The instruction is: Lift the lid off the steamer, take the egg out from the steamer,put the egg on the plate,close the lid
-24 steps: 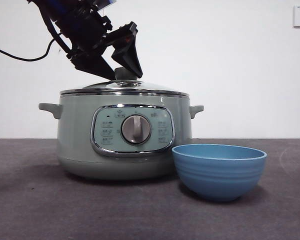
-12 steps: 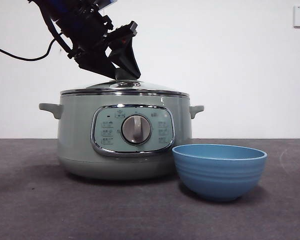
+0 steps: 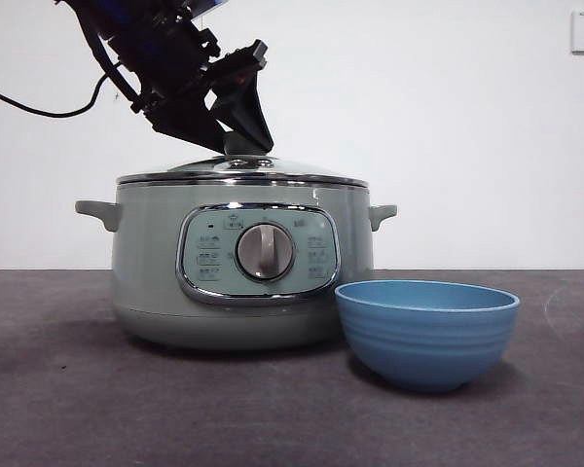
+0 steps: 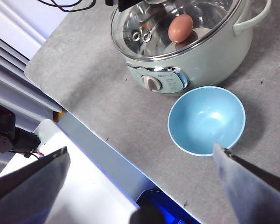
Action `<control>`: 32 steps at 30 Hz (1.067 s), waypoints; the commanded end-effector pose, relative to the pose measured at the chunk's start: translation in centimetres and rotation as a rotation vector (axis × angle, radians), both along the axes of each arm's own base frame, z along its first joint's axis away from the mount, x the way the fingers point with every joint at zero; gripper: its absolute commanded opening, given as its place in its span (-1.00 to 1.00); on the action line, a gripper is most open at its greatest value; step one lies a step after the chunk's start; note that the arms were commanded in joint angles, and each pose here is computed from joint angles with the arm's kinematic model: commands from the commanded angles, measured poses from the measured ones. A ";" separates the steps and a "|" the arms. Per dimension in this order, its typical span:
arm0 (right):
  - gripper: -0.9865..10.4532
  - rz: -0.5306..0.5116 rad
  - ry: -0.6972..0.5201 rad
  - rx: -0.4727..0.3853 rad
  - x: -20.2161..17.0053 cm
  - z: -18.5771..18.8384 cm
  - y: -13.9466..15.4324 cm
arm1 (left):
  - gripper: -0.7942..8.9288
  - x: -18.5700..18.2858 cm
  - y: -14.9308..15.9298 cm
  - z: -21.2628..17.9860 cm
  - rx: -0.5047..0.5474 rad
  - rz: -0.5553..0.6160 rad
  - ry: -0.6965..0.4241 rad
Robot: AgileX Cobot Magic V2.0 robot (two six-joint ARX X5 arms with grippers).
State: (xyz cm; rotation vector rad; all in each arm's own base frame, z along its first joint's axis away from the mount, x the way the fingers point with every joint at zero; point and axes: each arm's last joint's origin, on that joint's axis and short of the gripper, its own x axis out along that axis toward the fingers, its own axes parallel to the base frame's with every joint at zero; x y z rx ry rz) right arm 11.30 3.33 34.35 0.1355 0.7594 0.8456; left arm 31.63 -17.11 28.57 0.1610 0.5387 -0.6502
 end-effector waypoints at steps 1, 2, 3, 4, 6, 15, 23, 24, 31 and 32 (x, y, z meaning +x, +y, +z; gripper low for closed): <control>0.17 0.001 -0.006 0.002 0.0 0.1 0.0 | -0.85 -0.6 0.2 2.5 -0.041 0.000 -0.071; 0.17 0.001 -0.007 0.003 0.0 0.1 0.0 | -0.85 -0.6 0.3 3.0 -0.043 0.000 -0.076; 0.17 0.001 -0.007 0.003 0.0 0.1 0.0 | -0.85 -0.8 0.3 3.6 -0.046 0.000 -0.081; 0.16 0.001 -0.008 0.003 0.0 0.1 0.0 | -0.85 -0.8 0.3 4.0 -0.049 0.000 -0.085; 0.17 0.001 -0.009 0.003 0.0 0.1 0.0 | -0.85 -0.9 0.4 5.1 -0.052 0.000 -0.092; 0.16 -0.016 -0.031 0.022 0.7 0.4 0.1 | -0.85 -3.6 1.8 10.8 -0.062 -0.003 -0.113; 0.16 -0.043 -0.041 0.057 2.7 0.4 0.4 | -0.85 -10.3 5.6 15.8 -0.093 0.050 -0.220; 0.16 -0.047 -0.045 0.063 3.1 0.5 0.5 | -0.85 -11.3 6.2 16.2 -0.093 0.057 -0.228; 0.16 -0.035 -0.050 0.109 5.8 0.3 1.8 | -0.85 -17.6 9.6 18.3 -0.100 0.125 -0.284; 0.16 -0.037 -0.050 0.105 6.2 0.2 2.3 | -0.85 -18.4 10.1 18.4 -0.101 0.138 -0.285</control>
